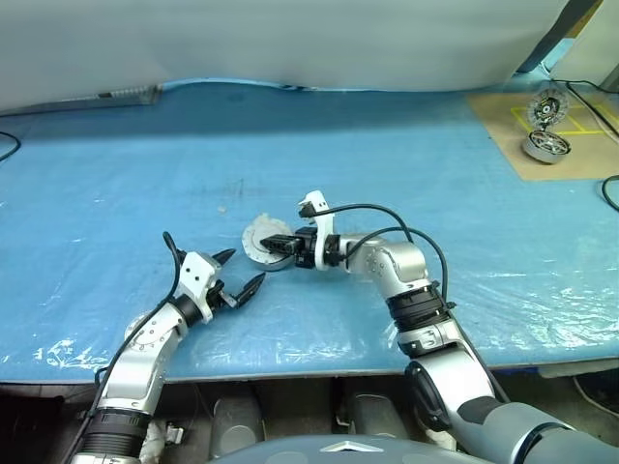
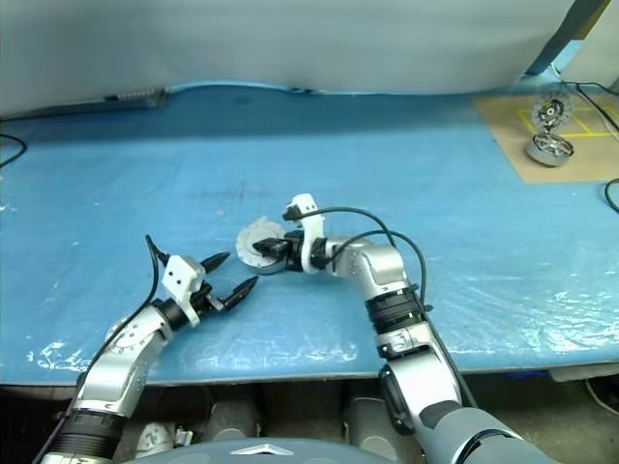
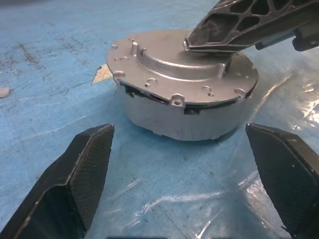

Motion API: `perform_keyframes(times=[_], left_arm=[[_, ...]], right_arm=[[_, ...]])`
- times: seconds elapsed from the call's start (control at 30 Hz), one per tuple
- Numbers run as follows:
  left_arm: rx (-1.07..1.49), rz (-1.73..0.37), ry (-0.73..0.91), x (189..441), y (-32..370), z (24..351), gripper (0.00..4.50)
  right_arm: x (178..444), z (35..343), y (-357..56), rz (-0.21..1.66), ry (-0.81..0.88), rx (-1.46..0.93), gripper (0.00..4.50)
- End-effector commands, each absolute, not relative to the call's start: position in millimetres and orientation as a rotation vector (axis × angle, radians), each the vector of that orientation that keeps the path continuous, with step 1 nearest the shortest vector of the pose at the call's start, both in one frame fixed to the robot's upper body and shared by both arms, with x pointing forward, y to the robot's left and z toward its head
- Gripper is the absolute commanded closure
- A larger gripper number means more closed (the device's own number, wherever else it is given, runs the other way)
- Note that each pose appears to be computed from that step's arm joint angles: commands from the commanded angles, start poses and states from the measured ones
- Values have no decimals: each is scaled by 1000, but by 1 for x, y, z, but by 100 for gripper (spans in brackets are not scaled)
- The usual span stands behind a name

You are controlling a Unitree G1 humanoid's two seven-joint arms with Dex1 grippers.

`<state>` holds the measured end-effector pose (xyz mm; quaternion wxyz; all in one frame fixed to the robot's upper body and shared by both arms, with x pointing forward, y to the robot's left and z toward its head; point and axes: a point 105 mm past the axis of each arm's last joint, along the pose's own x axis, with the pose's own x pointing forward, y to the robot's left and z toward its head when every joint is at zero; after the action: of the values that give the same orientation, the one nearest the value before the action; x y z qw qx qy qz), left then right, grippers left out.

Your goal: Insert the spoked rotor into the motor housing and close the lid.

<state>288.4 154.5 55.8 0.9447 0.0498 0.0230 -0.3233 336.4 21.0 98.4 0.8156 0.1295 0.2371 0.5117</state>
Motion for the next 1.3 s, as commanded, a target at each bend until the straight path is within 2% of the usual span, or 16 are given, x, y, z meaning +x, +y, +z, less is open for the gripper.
perform_keyframes(times=[0.03,0.2,0.33,0.43,0.7,1.3], left_arm=[[119,-655,13,289,158,63,0],[119,-657,12,289,158,63,0],[118,-660,12,290,157,62,0],[117,-664,12,290,156,61,0],[117,-668,12,289,156,61,0],[119,-664,20,287,159,60,0]], right_arm=[[340,96,18,1042,483,166,444],[330,124,17,1110,353,39,444],[329,143,12,1082,216,-157,444],[326,143,12,1073,181,-241,360],[328,139,23,1024,154,-269,87],[331,111,40,1007,156,-292,87]])
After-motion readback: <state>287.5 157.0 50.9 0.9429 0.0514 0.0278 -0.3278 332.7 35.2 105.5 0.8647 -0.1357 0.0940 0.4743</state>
